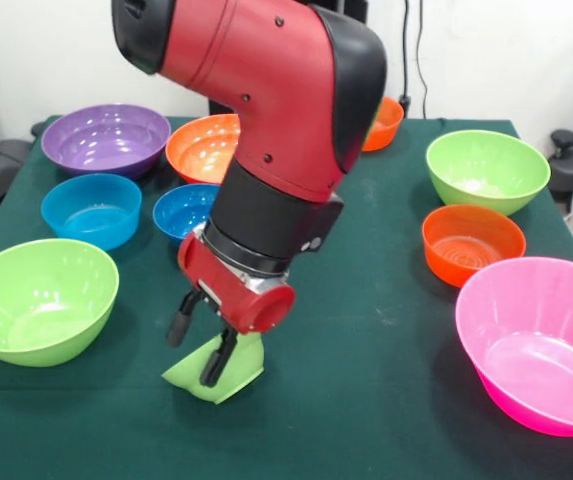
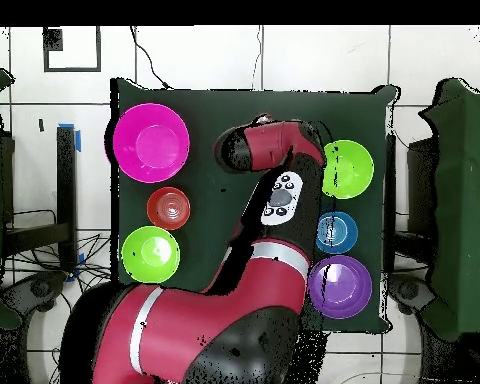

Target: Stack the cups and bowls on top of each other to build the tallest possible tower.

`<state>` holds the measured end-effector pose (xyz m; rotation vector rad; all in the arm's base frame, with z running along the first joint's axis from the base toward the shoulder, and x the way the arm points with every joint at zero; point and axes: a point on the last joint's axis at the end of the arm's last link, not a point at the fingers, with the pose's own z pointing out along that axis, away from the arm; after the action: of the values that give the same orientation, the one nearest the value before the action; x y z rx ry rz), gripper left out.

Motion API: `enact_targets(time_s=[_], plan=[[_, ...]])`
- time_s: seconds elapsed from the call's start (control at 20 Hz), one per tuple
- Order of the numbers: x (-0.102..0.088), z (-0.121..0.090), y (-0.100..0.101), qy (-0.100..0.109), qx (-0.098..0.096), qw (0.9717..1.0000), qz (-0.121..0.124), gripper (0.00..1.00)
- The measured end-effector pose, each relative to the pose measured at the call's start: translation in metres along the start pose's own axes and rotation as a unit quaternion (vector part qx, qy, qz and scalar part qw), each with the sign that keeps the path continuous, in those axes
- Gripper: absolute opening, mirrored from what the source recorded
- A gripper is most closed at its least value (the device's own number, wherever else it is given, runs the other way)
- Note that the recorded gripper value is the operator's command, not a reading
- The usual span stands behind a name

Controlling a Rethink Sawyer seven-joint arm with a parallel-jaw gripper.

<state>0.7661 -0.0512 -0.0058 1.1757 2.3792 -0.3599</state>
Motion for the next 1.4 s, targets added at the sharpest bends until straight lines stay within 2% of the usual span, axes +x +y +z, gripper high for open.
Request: enact_targets(time_s=[0.15, 0.45, 1.15, 1.2, 1.4], plan=[[0.012, 0.004, 0.002, 0.007, 0.006, 1.0, -0.001, 1.0], [0.018, 0.003, 0.007, 0.013, 0.005, 0.9999, 0.006, 1.0], [0.009, 0.005, 0.01, 0.011, 0.009, 0.9993, 0.034, 1.0], [0.009, 0.006, 0.01, 0.012, 0.01, 0.9992, 0.038, 0.0], [0.01, 0.007, 0.01, 0.013, 0.012, 0.999, 0.042, 0.0]])
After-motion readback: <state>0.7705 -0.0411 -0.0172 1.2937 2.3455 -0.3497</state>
